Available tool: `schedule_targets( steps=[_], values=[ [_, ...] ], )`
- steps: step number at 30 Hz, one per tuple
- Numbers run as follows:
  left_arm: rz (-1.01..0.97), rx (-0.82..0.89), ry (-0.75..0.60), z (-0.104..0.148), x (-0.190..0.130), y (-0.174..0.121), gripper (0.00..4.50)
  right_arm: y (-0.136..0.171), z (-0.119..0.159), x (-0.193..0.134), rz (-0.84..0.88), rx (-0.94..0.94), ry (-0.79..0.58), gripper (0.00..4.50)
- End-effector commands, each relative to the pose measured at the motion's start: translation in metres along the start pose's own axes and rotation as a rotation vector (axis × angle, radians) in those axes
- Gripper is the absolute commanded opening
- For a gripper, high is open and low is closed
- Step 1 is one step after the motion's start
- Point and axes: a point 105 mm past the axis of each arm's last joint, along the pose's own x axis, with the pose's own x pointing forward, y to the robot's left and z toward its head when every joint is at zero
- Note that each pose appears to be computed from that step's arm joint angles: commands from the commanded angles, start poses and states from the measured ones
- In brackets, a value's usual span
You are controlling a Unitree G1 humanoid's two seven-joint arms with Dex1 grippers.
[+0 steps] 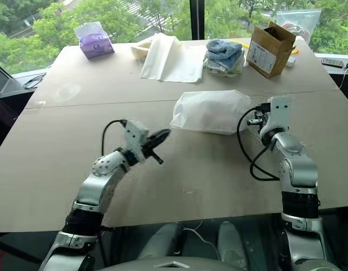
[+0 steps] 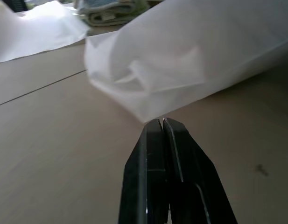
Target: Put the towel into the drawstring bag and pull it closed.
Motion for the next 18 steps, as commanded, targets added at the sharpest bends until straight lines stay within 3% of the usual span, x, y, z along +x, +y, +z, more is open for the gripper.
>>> schedule_targets(
  steps=[1,3,7,12,16,18],
  values=[
    [-0.113,-0.004,-0.035,0.020,0.006,-0.014,0.02,0.020,-0.014,-0.007,0.132,-0.047,0.100,0.00],
    [-0.083,0.013,-0.025,0.021,0.007,-0.005,0.02,0.043,-0.020,-0.016,0.266,-0.029,0.138,0.00],
    [0.213,0.114,0.041,0.013,0.007,0.058,0.02,0.095,-0.009,-0.046,0.590,0.099,0.134,0.00],
    [0.462,0.185,0.056,0.018,0.009,0.110,0.02,0.135,0.010,-0.087,0.916,0.163,0.101,0.00],
    [0.549,0.198,0.038,0.023,0.008,0.124,0.02,0.139,0.023,-0.089,0.938,0.210,0.046,0.00],
    [0.571,0.207,0.045,0.020,0.002,0.127,0.02,0.131,0.017,-0.083,0.878,0.181,0.073,0.00]
  ],
)
